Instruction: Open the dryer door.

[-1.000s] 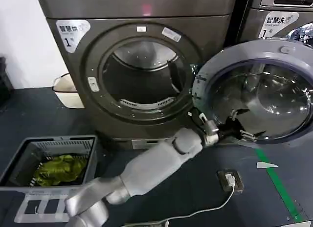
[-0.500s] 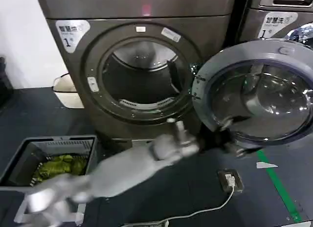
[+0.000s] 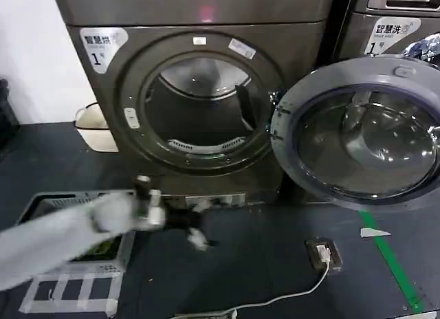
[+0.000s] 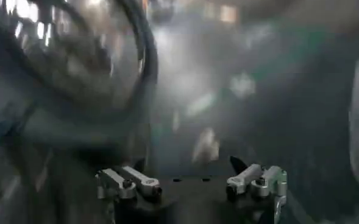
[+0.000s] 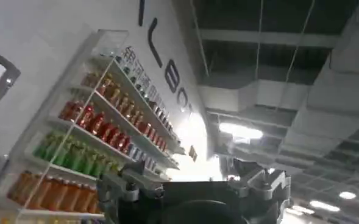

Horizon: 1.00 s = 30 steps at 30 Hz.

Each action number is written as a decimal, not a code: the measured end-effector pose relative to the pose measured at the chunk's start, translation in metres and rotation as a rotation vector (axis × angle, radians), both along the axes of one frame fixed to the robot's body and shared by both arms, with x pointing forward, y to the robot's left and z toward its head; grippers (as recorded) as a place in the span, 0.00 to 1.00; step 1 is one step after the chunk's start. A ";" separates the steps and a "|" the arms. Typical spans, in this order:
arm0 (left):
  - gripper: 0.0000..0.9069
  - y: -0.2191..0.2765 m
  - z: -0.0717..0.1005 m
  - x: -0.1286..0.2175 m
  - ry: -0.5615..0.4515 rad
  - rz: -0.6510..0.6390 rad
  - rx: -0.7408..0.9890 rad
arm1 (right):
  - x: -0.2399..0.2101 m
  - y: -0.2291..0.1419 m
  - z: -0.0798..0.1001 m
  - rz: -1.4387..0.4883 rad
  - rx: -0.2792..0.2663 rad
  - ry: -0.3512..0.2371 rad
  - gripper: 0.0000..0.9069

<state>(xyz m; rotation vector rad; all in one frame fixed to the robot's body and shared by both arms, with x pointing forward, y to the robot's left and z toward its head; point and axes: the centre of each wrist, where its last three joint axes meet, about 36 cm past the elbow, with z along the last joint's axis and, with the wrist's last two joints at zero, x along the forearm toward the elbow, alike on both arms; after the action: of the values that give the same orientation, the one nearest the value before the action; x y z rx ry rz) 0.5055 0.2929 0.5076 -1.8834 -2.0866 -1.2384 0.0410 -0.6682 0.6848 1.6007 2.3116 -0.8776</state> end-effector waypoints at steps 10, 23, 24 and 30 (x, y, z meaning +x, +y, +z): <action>1.00 0.151 0.031 -0.063 -0.071 0.204 0.402 | 0.010 -0.001 0.013 -0.032 -0.037 0.015 1.00; 1.00 0.241 0.064 -0.097 -0.124 0.343 0.687 | 0.025 -0.007 0.008 -0.015 -0.029 -0.007 1.00; 1.00 0.243 0.065 -0.097 -0.126 0.348 0.694 | 0.025 -0.007 0.008 -0.014 -0.029 -0.007 1.00; 1.00 0.253 0.070 -0.097 -0.135 0.382 0.736 | 0.024 -0.005 0.008 -0.014 -0.032 -0.002 1.00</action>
<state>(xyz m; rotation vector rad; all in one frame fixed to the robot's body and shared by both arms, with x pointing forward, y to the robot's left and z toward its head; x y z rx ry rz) 0.4082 0.5455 0.5780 -1.0581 -1.5862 -1.7265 0.0645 -0.6731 0.6924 1.6058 2.2759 -0.9103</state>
